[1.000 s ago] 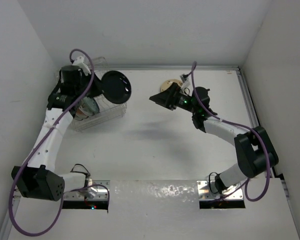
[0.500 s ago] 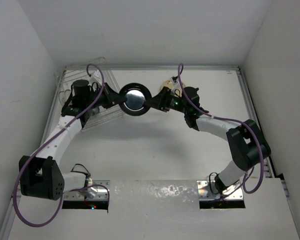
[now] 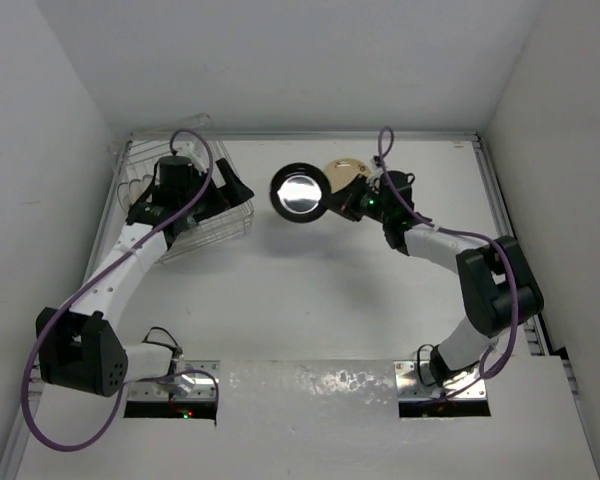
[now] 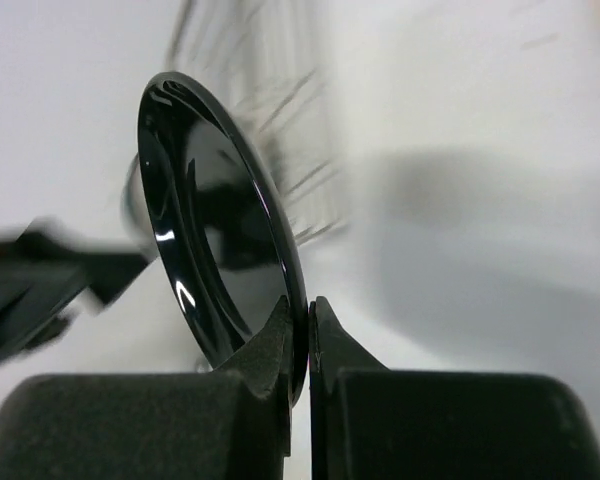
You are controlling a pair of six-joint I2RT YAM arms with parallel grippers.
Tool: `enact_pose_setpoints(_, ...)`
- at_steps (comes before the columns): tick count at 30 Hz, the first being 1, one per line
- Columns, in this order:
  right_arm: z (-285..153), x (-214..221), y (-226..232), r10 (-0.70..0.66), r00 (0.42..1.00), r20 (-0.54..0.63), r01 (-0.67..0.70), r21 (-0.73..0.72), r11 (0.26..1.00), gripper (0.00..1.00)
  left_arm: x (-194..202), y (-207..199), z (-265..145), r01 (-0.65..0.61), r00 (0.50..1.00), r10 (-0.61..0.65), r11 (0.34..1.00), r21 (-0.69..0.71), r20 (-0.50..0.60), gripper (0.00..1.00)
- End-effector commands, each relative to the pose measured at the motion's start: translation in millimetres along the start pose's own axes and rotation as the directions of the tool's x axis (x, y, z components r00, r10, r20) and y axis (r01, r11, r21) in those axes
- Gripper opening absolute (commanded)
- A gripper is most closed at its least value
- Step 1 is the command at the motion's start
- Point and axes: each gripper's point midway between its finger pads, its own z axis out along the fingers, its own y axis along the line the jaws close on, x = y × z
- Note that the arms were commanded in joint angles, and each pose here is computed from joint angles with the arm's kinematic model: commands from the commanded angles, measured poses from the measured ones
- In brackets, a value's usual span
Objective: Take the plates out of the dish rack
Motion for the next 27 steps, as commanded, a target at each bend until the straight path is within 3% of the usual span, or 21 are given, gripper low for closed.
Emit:
enact_pose_setpoints(1, -9, -42, -59, 0.077, 0.987, 0.139, -0.104, 0.204, 0.973, 0.00, -44, 29, -42, -0.065, 0.978, 0.115, 0.961, -0.268, 0.173, 1.00)
enact_pose_setpoints(2, -11, -69, -67, 0.031, 0.982, 0.189, -0.079, 0.250, 0.965, 0.00, -48, 29, -49, -0.069, 0.974, 0.127, 0.955, -0.289, 0.188, 1.00)
enact_pose_setpoints(6, -6, -90, -125, 0.064, 0.985, 0.159, -0.126, 0.417, 0.900, 0.01, -63, 31, -80, -0.092, 0.956, 0.183, 0.928, -0.361, 0.228, 1.00)
enact_pose_setpoints(14, 17, -142, -165, 0.098, 0.980, 0.176, -0.172, 0.479, 0.861, 0.06, -62, 41, -94, -0.126, 0.949, 0.233, 0.898, -0.421, 0.213, 1.00)
enact_pose_setpoints(17, 27, -144, -172, 0.109, 0.983, 0.145, -0.168, 0.496, 0.852, 0.22, -56, 48, -89, -0.131, 0.953, 0.234, 0.892, -0.433, 0.193, 1.00)
enact_pose_setpoints(18, 28, -144, -173, 0.108, 0.984, 0.141, -0.165, 0.497, 0.852, 0.46, -54, 49, -88, -0.134, 0.954, 0.235, 0.890, -0.436, 0.185, 1.00)
enact_pose_setpoints(20, 25, -146, -173, 0.089, 0.986, 0.140, -0.149, 0.511, 0.847, 0.61, -54, 53, -88, -0.134, 0.954, 0.239, 0.882, -0.452, 0.183, 1.00)
enact_pose_setpoints(21, 24, -148, -172, 0.068, 0.989, 0.134, -0.128, 0.517, 0.846, 0.79, -54, 54, -88, -0.135, 0.953, 0.241, 0.880, -0.456, 0.183, 1.00)
enact_pose_setpoints(23, 20, -146, -167, 0.051, 0.993, 0.110, -0.102, 0.537, 0.837, 0.97, -57, 56, -89, -0.128, 0.951, 0.244, 0.871, -0.474, 0.191, 1.00)
enact_pose_setpoints(27, 4, -141, -158, -0.079, 0.997, 0.018, 0.049, 0.641, 0.766, 0.99, -58, 70, -83, -0.096, 0.957, 0.226, 0.840, -0.534, 0.184, 1.00)
